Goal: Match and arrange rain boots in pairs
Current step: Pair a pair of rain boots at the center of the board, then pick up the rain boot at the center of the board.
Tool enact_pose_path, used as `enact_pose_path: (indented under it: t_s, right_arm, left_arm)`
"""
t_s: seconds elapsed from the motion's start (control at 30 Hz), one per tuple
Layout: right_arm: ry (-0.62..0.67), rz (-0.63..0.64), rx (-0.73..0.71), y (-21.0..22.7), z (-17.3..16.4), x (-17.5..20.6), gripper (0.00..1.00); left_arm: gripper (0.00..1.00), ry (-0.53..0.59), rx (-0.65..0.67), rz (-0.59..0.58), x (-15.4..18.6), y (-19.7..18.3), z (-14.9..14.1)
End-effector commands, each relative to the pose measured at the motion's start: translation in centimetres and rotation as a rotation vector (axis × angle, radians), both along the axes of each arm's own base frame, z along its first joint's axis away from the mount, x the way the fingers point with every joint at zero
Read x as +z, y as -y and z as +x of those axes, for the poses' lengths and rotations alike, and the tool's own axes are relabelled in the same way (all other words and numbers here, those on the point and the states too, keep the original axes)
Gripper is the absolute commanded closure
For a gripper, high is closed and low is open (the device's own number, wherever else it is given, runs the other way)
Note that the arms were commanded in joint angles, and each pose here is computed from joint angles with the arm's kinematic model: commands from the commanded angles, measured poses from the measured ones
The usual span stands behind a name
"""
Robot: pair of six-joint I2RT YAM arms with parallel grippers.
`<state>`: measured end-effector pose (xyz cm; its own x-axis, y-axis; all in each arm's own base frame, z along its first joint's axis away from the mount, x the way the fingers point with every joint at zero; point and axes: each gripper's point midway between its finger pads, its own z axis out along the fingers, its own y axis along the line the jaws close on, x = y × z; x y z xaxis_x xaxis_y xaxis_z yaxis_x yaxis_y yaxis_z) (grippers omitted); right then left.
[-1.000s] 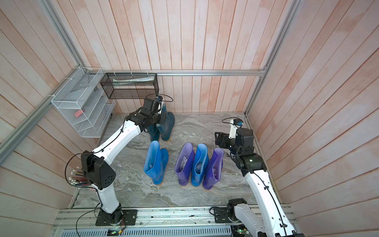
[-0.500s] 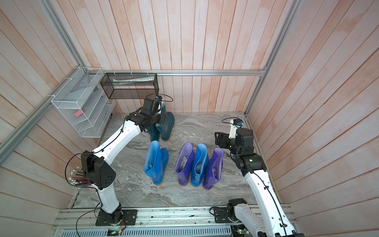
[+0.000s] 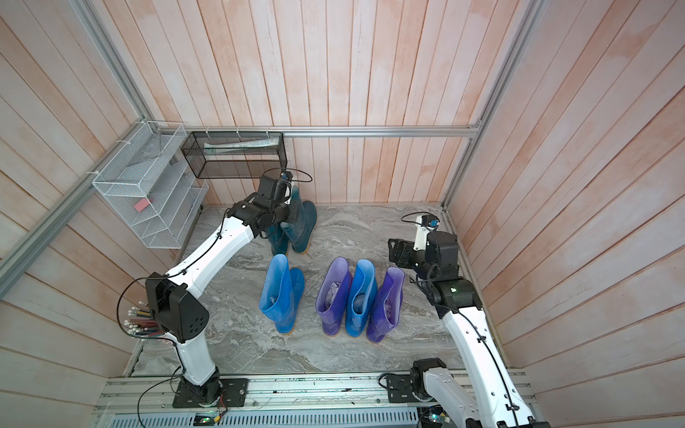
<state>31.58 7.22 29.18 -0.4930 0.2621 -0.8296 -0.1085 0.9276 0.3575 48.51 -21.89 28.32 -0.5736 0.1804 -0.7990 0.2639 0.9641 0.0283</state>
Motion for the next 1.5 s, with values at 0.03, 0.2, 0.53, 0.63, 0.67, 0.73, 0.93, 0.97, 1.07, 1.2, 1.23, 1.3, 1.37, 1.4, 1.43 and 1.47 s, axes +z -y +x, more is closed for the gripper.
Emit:
enact_pose_path:
  t_s: [0.03,0.2,0.53,0.63,0.67,0.73,0.93,0.97,1.07,1.2,1.23,1.3,1.37,1.4,1.43,1.47]
  right_arm:
    - [-0.005,-0.009,-0.008,0.2,-0.4,0.1,0.22]
    - [-0.006,-0.007,-0.01,0.2,-0.4,0.1,0.22]
    - [-0.013,-0.014,-0.011,0.2,-0.1,0.0,0.22]
    - [-0.011,-0.015,-0.011,0.2,-0.1,0.0,0.22]
    - [-0.013,-0.016,-0.013,0.2,-0.1,-0.1,0.22]
    - [-0.013,-0.018,-0.011,0.2,0.0,-0.2,0.22]
    - [-0.013,-0.039,-0.023,0.5,0.3,-0.5,0.19]
    - [-0.012,-0.042,-0.023,0.5,0.5,-0.4,0.19]
    - [-0.004,-0.038,-0.014,0.3,0.8,0.0,0.19]
    - [0.009,-0.031,-0.008,0.1,1.1,0.3,0.19]
    - [0.01,-0.03,-0.006,0.1,1.1,0.4,0.19]
    - [0.01,-0.029,-0.005,0.1,1.1,0.5,0.19]
    - [0.011,-0.032,-0.007,0.1,1.0,0.6,0.19]
    - [0.01,-0.034,-0.009,0.2,1.0,0.5,0.19]
    - [0.01,-0.036,-0.012,0.3,0.9,0.6,0.19]
    - [0.011,-0.037,-0.011,0.3,0.8,0.7,0.19]
  left_arm:
    - [0.93,0.167,0.03,-0.092,7.3,-0.6,0.0]
    - [0.9,0.128,0.039,-0.065,5.7,-0.7,0.2]
    - [0.46,0.123,0.035,-0.071,5.2,-0.3,0.6]
    - [0.44,0.146,0.041,-0.087,6.4,-0.6,0.2]
    - [0.43,0.154,0.04,-0.093,6.9,-0.7,0.0]
    - [0.41,0.167,0.041,-0.106,7.8,-0.9,-0.5]
    - [0.36,0.214,0.037,-0.167,11.3,-1.3,-2.6]
    - [0.36,0.218,0.036,-0.176,11.9,-1.4,-3.2]
    - [0.35,0.215,0.046,-0.182,12.9,-1.9,-5.1]
    - [0.35,0.168,0.066,-0.19,12.6,-2.7,-7.7]
    - [0.35,0.158,0.072,-0.191,12.5,-2.8,-8.5]
    - [0.35,0.14,0.079,-0.187,12.2,-3.1,-10.0]
    - [0.33,0.128,0.087,-0.191,12.0,-3.3,-11.6]
    - [0.32,0.12,0.085,-0.202,11.9,-3.3,-12.3]
    - [0.32,0.108,0.082,-0.213,11.6,-3.3,-13.1]
    - [0.32,0.094,0.084,-0.224,11.3,-3.4,-13.9]
